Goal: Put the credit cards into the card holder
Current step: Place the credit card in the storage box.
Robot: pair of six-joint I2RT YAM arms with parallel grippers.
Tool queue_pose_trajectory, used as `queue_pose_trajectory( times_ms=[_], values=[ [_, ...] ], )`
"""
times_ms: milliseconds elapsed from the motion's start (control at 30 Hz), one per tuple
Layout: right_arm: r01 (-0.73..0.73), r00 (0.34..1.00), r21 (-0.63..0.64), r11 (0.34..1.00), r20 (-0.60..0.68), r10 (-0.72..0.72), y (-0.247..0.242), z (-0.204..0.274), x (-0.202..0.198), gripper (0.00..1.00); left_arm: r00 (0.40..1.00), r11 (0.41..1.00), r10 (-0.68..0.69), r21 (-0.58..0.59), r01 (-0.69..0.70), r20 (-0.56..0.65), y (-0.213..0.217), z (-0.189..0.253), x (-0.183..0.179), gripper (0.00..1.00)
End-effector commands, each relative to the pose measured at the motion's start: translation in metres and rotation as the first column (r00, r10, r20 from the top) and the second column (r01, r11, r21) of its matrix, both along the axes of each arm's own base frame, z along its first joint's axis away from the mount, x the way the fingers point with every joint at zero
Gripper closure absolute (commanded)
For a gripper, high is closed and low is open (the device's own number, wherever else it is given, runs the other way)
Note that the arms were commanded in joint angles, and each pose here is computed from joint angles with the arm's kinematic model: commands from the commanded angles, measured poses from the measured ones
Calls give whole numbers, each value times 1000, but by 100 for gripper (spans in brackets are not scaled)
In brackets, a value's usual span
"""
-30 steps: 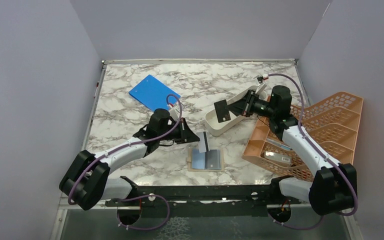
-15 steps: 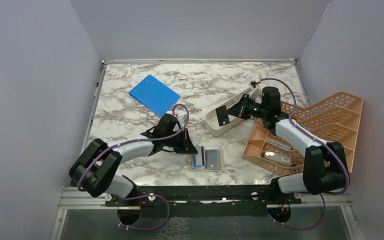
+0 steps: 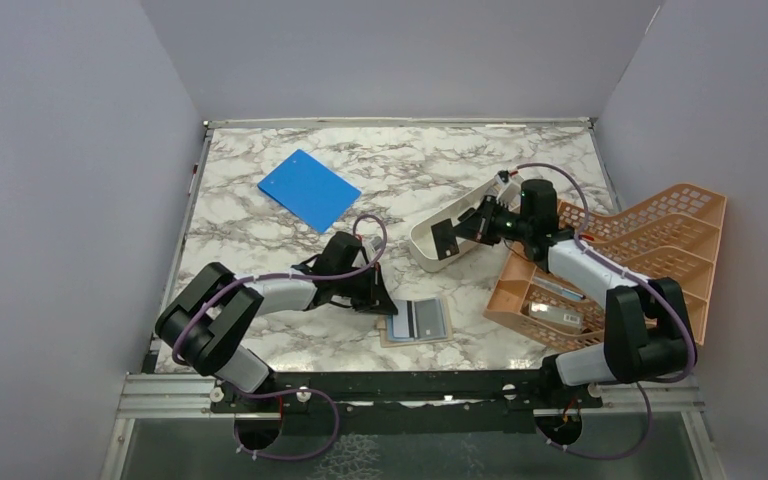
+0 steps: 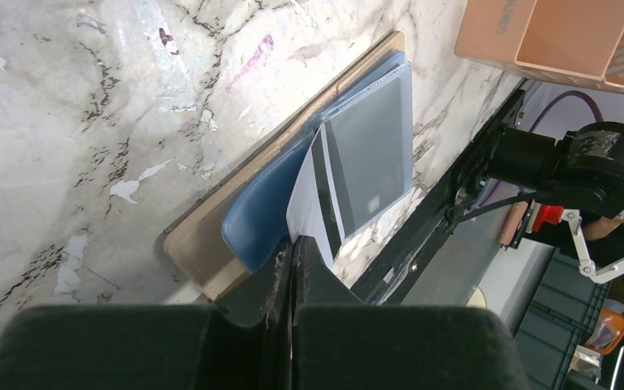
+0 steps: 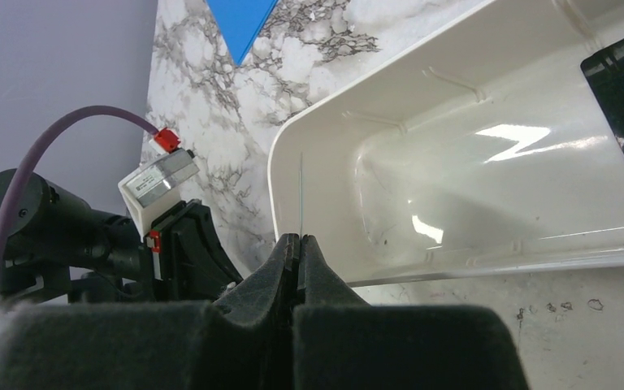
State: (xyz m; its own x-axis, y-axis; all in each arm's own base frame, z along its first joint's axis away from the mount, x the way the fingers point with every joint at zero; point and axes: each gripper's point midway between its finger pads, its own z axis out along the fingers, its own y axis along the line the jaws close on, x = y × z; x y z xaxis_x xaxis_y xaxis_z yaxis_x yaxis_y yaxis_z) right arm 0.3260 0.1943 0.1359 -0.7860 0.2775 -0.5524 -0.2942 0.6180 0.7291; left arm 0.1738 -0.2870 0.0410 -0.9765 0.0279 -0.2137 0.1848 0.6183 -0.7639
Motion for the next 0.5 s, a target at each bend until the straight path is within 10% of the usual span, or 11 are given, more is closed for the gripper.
queue_pose_trajectory(
  times_ms=[0, 467],
  values=[
    [9, 1000, -16, 1000, 15, -9, -4, -10, 2, 99, 1000, 1000, -15, -7, 15, 2, -3, -2, -2, 100],
    [72, 997, -126, 989, 4, -72, -25, 5, -38, 99, 999, 999, 25, 23, -25, -23, 0, -6, -1, 100]
  ],
)
